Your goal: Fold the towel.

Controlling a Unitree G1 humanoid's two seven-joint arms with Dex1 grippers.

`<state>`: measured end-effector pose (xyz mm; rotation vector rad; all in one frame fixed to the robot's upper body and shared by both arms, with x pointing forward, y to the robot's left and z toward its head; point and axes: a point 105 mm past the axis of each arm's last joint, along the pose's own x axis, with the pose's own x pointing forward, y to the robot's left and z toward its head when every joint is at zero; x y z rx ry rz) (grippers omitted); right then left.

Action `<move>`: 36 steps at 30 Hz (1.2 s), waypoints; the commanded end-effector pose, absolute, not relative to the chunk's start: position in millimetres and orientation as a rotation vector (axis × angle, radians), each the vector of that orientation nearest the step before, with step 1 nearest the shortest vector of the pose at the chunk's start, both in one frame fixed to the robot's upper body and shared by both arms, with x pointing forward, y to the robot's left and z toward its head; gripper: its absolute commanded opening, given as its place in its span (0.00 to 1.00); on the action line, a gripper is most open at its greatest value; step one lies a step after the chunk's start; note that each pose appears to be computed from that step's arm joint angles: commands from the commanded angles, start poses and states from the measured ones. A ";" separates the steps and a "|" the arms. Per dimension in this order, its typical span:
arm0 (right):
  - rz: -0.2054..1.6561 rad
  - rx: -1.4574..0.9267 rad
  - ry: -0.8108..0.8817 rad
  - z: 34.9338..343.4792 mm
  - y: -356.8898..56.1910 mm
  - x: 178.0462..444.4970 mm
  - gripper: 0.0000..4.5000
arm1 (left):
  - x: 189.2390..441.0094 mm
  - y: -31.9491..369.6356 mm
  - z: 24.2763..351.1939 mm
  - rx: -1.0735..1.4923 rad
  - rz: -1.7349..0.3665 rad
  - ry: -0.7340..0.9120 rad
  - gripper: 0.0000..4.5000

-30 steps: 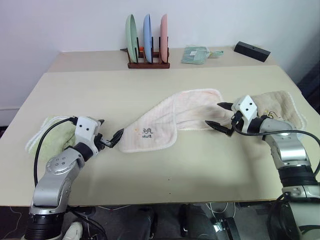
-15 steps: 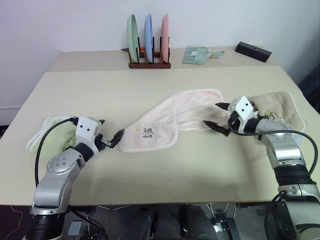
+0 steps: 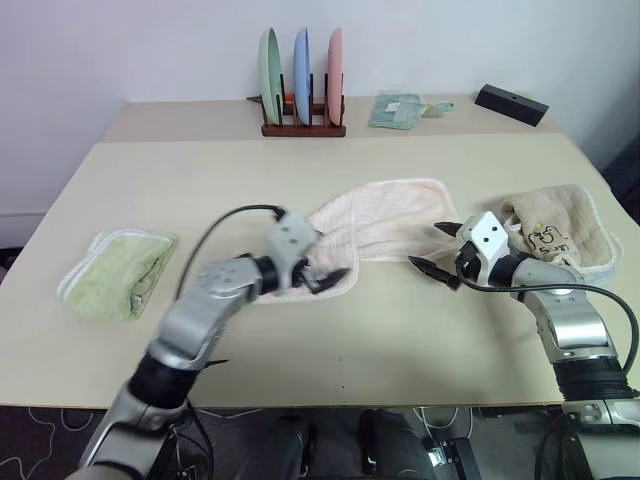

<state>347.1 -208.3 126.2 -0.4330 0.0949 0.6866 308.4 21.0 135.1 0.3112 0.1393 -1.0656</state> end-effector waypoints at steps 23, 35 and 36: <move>0.645 -0.435 -0.009 146.6 -201.7 347.2 1.00 | 322.5 49.9 85.4 0.477 -0.850 0.421 0.68; 0.660 -0.444 -0.012 147.6 -197.2 346.5 1.00 | 334.8 87.3 112.8 0.438 -0.760 0.304 0.01; 0.658 -0.445 -0.015 149.4 -197.6 346.4 1.00 | 330.4 92.6 122.9 0.409 -0.780 0.260 0.01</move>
